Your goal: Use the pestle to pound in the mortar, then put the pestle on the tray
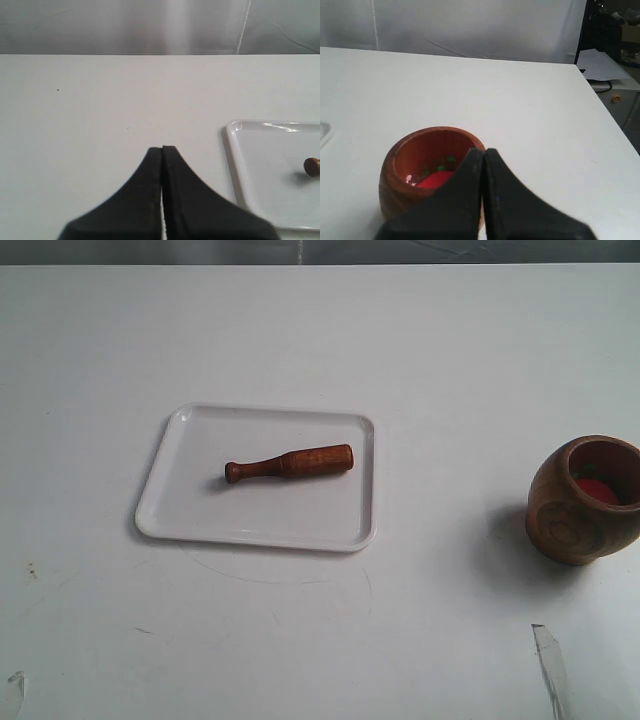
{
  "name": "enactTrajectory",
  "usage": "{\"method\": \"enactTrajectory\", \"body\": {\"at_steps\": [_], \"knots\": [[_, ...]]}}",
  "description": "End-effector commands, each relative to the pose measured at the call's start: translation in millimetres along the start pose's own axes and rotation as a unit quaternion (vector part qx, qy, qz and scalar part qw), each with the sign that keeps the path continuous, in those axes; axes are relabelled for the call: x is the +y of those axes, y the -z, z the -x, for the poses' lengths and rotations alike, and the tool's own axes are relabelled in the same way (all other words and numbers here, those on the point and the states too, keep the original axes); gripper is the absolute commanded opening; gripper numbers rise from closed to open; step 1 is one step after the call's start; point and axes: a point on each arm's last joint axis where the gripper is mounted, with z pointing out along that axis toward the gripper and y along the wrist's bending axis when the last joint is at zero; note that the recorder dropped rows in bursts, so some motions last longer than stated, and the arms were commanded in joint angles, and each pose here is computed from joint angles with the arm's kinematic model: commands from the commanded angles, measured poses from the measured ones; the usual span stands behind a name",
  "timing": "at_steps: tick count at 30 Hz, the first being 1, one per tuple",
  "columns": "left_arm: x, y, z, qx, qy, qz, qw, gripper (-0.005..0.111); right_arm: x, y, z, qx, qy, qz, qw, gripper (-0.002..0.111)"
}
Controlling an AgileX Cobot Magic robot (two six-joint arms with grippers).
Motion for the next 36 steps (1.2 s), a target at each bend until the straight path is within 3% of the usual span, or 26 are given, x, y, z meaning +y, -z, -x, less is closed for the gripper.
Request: {"method": "enactTrajectory", "body": {"at_steps": [1,36], "knots": [[-0.6,0.0,0.4,-0.004,0.006,-0.004,1.0,0.0,-0.2,0.0,-2.0,0.004,0.005,-0.001,1.0,0.0],[-0.6,0.0,0.4,-0.004,0.006,-0.004,1.0,0.0,-1.4,0.0,-1.7,0.003,-0.01,-0.014,1.0,0.0]]}}
